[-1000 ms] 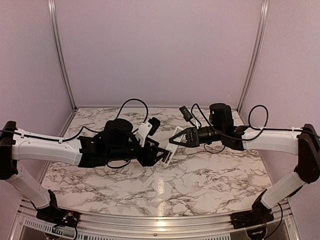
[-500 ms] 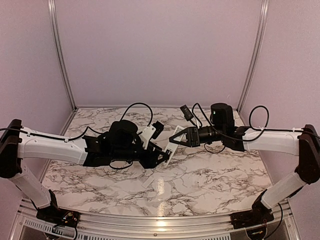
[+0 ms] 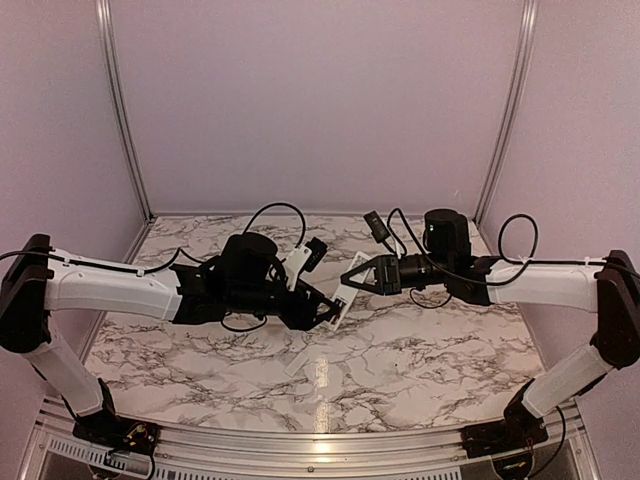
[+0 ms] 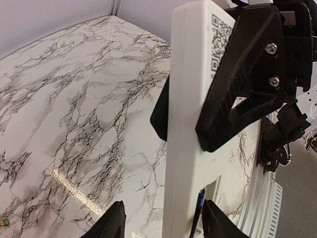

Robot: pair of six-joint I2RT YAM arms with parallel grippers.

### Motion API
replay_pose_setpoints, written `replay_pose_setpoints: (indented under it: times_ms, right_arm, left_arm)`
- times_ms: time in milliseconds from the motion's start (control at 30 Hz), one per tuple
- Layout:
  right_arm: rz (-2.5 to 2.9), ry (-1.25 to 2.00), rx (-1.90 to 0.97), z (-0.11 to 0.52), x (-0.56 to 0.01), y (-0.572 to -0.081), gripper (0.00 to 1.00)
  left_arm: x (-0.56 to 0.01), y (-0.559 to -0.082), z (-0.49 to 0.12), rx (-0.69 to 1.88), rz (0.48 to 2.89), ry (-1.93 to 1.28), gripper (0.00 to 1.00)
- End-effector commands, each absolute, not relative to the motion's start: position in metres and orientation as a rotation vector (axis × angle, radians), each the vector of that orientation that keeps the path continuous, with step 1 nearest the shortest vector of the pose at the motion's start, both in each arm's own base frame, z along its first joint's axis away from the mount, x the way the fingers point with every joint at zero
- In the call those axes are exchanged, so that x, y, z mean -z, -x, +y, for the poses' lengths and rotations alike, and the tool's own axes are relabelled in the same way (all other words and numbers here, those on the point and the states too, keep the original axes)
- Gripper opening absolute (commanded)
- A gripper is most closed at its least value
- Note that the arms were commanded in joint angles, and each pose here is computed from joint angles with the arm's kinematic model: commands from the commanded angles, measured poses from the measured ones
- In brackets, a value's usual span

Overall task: Load the batteries into the remote control
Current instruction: Adjust the battery in the battery compartment, then pick up the battery from the center of the board.

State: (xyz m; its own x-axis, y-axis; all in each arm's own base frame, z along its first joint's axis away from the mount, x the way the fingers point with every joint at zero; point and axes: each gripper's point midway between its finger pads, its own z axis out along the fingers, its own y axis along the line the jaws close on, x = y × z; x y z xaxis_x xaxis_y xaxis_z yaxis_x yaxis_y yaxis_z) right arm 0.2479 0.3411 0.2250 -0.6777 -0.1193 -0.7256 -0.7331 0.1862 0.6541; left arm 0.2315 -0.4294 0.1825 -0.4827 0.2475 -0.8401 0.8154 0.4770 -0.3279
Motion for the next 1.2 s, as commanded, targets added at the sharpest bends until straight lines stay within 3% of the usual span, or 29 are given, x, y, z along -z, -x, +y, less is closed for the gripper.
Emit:
replay_pose_setpoints:
  times_ms: [0,67,300,500,633,800,1167]
  right_arm:
    - [1.912,0.773,-1.527,0.334,-0.233,-0.252,0.00]
    - [1.949,0.721,-1.530,0.326,-0.224,-0.259,0.00]
    - [1.994,0.639,-1.520,0.308,-0.209,-0.269,0.00]
    - [2.029,0.606,-1.496,0.303,-0.200,-0.275,0.00]
    - [2.043,0.588,-1.488,0.299,-0.197,-0.278,0.00]
    - [2.047,0.588,-1.485,0.299,-0.194,-0.279,0.00]
    - [2.048,0.590,-1.489,0.298,-0.192,-0.278,0.00]
  left_arm:
    - [-0.182,-0.241,-0.419,0.931,1.986,-0.894,0.64]
    - [-0.192,-0.248,-0.408,0.919,1.949,-0.893,0.72]
    - [-0.201,-0.302,-0.348,0.705,1.971,-0.779,0.86]
    - [-0.175,-0.363,-0.296,0.497,2.155,-0.317,0.79]
    - [-0.147,-0.368,-0.278,0.466,2.243,-0.020,0.72]
    - [-0.114,-0.364,-0.255,0.333,2.309,0.247,0.71]
    - [-0.083,-0.368,-0.260,0.084,2.406,0.347,0.60]
